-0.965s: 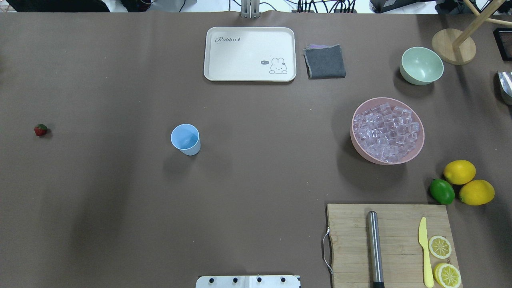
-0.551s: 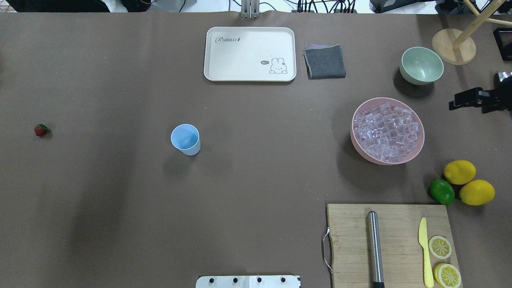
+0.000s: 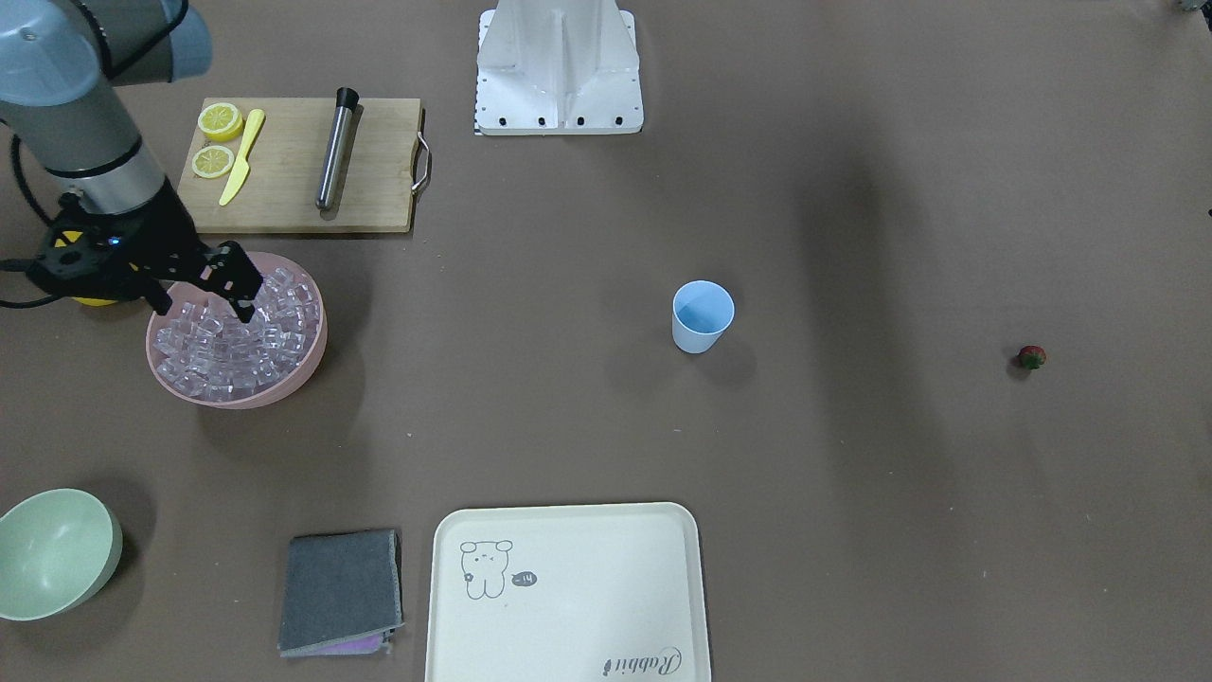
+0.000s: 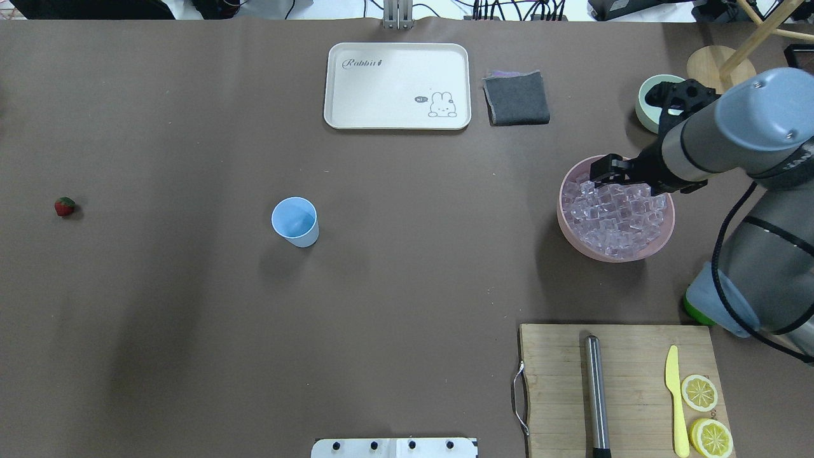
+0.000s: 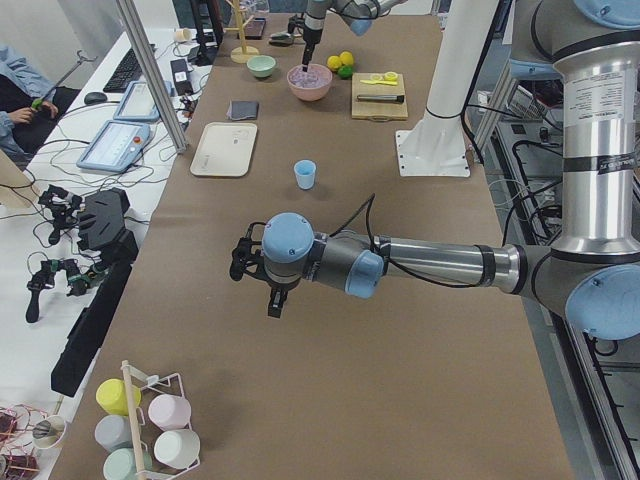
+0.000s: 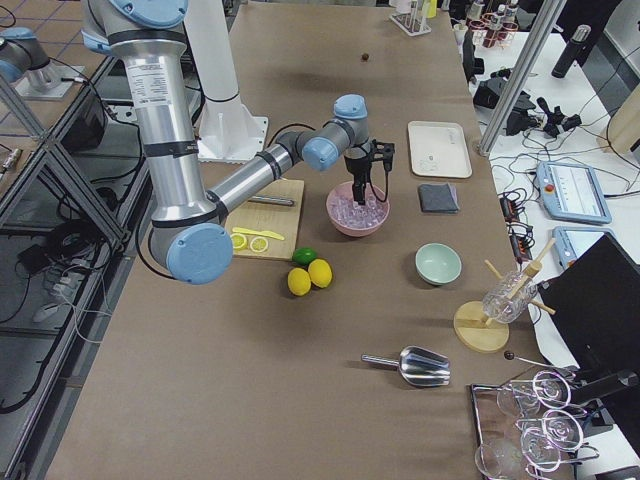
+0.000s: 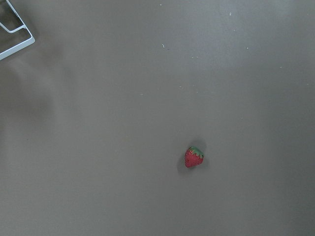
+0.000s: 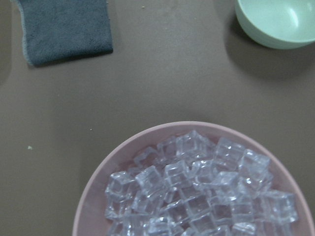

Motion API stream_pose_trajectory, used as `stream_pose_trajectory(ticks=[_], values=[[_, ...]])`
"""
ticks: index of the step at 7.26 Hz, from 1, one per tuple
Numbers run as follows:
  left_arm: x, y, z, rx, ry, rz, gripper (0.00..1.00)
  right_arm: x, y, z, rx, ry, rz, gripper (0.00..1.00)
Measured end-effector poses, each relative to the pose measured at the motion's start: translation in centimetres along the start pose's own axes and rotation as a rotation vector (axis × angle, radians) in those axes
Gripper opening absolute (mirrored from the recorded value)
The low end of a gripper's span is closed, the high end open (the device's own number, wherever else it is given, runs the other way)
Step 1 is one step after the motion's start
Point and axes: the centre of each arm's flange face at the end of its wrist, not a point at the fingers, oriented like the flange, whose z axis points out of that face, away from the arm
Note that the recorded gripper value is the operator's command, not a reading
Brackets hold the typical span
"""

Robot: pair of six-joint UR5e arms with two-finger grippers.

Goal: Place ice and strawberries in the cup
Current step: 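Reach the right gripper down into the pink bowl of ice cubes, then close the right gripper on an ice cube and lift it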

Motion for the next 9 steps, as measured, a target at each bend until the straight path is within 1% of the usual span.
stream_pose_trajectory(ticks=[1, 2, 4, 6, 9], values=[[0.0, 0.0, 0.0, 0.0, 0.0, 0.0, 0.98, -1.1, 1.3, 0.6, 0.004, 0.006, 0.039, 0.87], [0.0, 0.0, 0.0, -0.001, 0.0, -0.001, 0.98, -1.6, 2.2, 1.1, 0.009, 0.01, 0.087, 0.83], [0.0, 0.0, 0.0, -0.001, 0.001, -0.001, 0.98, -1.7, 3.9, 2.2, 0.022, 0.033, 0.174, 0.78], [0.0, 0.0, 0.0, -0.001, 0.001, 0.001, 0.98, -1.1, 5.1, 3.2, 0.021, 0.057, 0.211, 0.78], [0.1, 0.0, 0.0, -0.001, 0.001, 0.001, 0.98, -0.9, 6.7, 3.8, 0.007, 0.072, 0.204, 0.79]])
